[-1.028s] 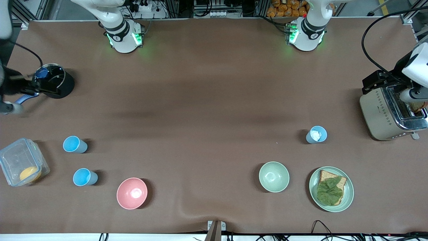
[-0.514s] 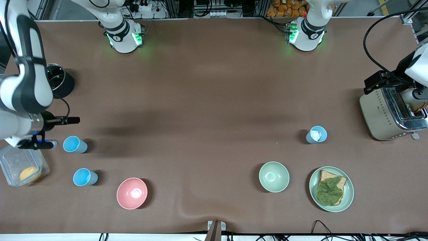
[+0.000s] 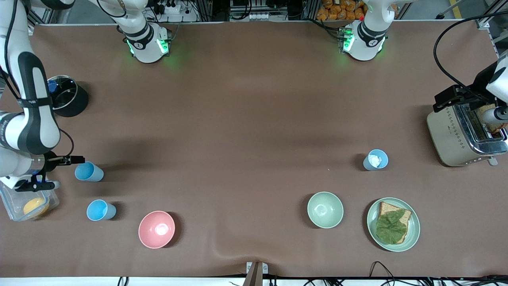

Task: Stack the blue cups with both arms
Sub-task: 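Reach and grasp the light-blue cup beside the plastic box with the right gripper, then lift the light-blue cup with the right gripper and hold it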

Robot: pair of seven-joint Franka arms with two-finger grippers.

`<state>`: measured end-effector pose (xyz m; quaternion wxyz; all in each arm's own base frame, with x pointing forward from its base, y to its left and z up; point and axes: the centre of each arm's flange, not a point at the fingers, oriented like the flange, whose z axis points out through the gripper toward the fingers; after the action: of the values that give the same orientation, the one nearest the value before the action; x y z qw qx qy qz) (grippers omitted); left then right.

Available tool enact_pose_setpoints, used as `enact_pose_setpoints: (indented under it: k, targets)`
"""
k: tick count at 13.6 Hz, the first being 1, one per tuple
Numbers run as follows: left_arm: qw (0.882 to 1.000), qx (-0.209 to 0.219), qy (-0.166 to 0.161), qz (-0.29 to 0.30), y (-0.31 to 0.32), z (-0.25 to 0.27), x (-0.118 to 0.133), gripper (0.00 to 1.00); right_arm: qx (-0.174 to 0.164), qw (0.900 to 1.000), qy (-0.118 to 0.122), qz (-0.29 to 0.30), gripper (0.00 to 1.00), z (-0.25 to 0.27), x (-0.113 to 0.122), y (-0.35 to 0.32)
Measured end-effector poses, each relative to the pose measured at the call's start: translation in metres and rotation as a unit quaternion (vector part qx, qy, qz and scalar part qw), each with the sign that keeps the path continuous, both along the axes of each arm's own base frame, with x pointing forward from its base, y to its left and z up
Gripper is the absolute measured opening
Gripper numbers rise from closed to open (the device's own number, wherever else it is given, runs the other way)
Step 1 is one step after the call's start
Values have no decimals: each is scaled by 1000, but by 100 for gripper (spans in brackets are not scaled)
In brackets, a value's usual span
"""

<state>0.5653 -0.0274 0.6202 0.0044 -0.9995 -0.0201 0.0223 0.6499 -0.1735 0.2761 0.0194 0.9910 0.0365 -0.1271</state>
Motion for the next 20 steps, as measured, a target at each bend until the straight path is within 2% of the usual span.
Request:
enact_pose_setpoints:
  k: [9, 10, 14, 17, 20]
  targets:
    - [1000, 0, 5, 1, 1, -1, -1, 100, -7, 1000, -17, 11, 100, -46, 9, -2]
    - [1000, 0, 6, 1, 1, -2, -1, 100, -6, 1000, -17, 12, 93, -53, 9, -2]
    - [1000, 0, 8, 1, 1, -3, -1, 100, -5, 1000, -17, 14, 42, -60, 9, 1]
    - [1000, 0, 11, 1, 1, -6, -1, 100, -4, 1000, -17, 14, 10, -59, 10, 1]
    - [1000, 0, 14, 1, 1, -9, 0, 100, -3, 1000, -13, 15, 4, -57, 10, 3]
